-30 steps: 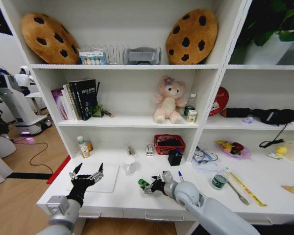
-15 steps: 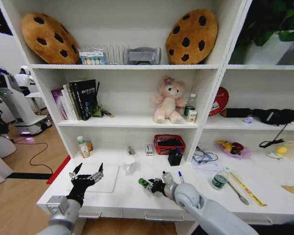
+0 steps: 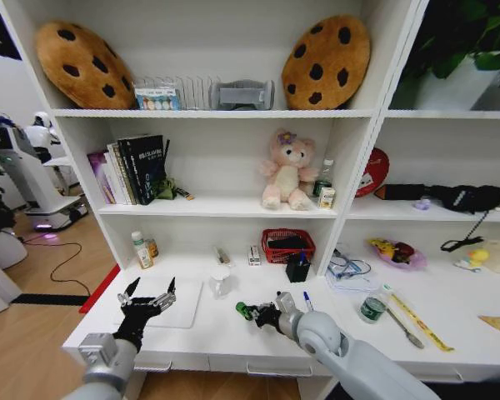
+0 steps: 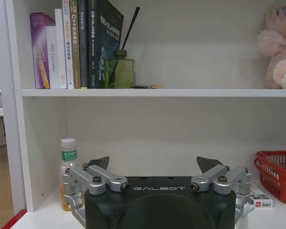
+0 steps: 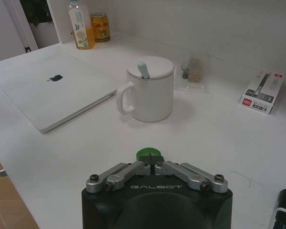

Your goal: Organize the objects on the table.

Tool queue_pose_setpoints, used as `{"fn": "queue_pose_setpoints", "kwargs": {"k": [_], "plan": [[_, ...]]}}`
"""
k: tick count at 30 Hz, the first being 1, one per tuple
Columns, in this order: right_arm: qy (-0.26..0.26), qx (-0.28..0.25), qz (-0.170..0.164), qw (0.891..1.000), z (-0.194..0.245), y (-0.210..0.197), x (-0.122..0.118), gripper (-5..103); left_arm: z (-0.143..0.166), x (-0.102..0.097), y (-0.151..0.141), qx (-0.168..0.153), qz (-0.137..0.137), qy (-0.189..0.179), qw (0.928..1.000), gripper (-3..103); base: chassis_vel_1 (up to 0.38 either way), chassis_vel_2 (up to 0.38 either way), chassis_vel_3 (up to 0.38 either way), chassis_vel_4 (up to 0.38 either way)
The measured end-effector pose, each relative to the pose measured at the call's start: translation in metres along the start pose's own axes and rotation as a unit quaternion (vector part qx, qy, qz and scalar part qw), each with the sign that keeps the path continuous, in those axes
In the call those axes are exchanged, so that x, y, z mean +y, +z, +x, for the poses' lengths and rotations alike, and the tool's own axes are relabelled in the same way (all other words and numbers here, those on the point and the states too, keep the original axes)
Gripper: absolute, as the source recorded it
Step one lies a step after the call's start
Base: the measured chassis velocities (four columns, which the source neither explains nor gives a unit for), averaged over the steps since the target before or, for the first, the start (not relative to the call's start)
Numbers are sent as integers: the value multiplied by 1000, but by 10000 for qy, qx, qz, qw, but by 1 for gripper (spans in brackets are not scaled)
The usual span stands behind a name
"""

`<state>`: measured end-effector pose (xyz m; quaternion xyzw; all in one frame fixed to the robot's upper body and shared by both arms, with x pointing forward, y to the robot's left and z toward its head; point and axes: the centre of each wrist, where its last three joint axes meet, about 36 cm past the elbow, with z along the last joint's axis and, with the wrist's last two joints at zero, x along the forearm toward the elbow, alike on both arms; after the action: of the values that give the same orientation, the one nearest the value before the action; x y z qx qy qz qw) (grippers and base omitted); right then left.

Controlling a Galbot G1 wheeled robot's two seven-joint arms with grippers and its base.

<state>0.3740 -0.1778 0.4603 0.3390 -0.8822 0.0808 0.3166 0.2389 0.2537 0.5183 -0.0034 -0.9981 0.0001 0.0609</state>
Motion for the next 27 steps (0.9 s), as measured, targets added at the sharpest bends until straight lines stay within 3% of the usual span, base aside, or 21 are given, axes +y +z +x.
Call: {"fn": "queue_pose_setpoints", "kwargs": {"k": [10,22,24,26,27], "plan": [[39,-319,118,9994,25,-14,5,0,0,0,0,0,0,0,10000,100,0,0,0,0],[719,-177,190,9971,31,13,13,0,0,0,0,0,0,0,10000,100,0,0,0,0],[835,-135,229,9962,30,18,13,11,0,0,0,0,0,0,10000,100,0,0,0,0],[880,-95,228,9958,27,21,11,11,0,0,0,0,0,0,10000,100,0,0,0,0],[916,-57,231,9955,25,23,9,16,0,0,0,0,0,0,10000,100,0,0,0,0]]}}
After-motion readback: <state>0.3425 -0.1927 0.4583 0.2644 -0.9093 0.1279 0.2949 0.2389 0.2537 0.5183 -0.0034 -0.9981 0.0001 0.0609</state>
